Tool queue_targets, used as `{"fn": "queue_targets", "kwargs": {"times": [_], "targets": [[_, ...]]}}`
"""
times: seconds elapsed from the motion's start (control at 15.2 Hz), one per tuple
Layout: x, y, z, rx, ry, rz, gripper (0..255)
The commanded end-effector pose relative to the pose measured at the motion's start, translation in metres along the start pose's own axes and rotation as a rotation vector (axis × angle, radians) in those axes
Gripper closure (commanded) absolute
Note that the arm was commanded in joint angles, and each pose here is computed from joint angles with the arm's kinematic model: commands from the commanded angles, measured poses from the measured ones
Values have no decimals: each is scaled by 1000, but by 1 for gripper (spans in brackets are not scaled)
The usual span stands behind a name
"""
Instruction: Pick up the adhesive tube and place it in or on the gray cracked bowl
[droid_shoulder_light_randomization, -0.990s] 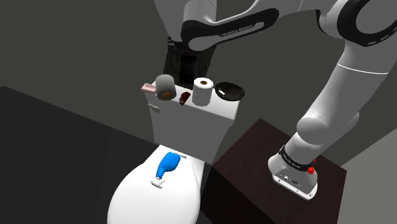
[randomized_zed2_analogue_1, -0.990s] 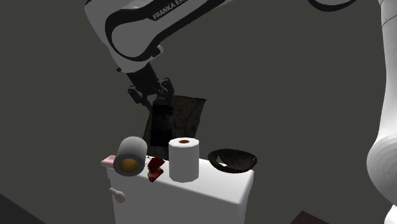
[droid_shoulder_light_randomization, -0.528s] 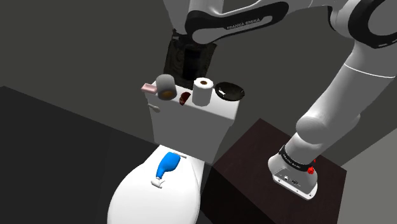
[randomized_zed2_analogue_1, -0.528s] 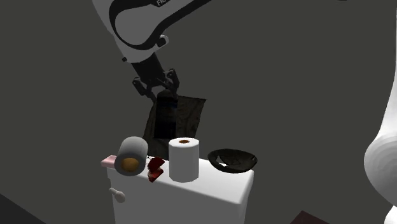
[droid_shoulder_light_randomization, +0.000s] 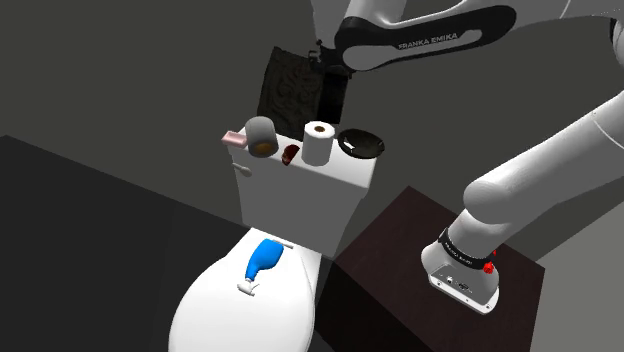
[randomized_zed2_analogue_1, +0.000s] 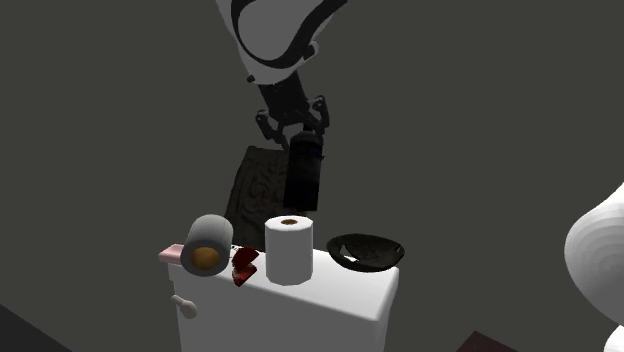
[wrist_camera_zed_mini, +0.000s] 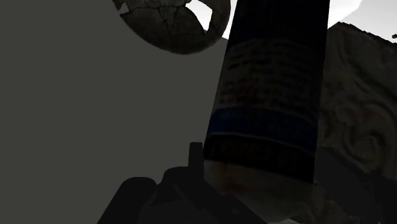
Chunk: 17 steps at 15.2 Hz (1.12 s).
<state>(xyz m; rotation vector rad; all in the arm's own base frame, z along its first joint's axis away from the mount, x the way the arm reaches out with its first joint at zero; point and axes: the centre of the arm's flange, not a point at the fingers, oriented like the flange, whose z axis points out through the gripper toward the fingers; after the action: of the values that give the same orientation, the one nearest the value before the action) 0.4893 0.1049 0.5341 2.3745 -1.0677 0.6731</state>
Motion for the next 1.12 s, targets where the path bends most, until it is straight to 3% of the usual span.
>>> {"fn": "queue_targets", "kwargs": {"times": [0.0,0.53,1.06], "targets": [[3,27,3,3,0,1,255],[15,139,13,3,0,1,255],[-10,131,46,3,0,1,255]]}}
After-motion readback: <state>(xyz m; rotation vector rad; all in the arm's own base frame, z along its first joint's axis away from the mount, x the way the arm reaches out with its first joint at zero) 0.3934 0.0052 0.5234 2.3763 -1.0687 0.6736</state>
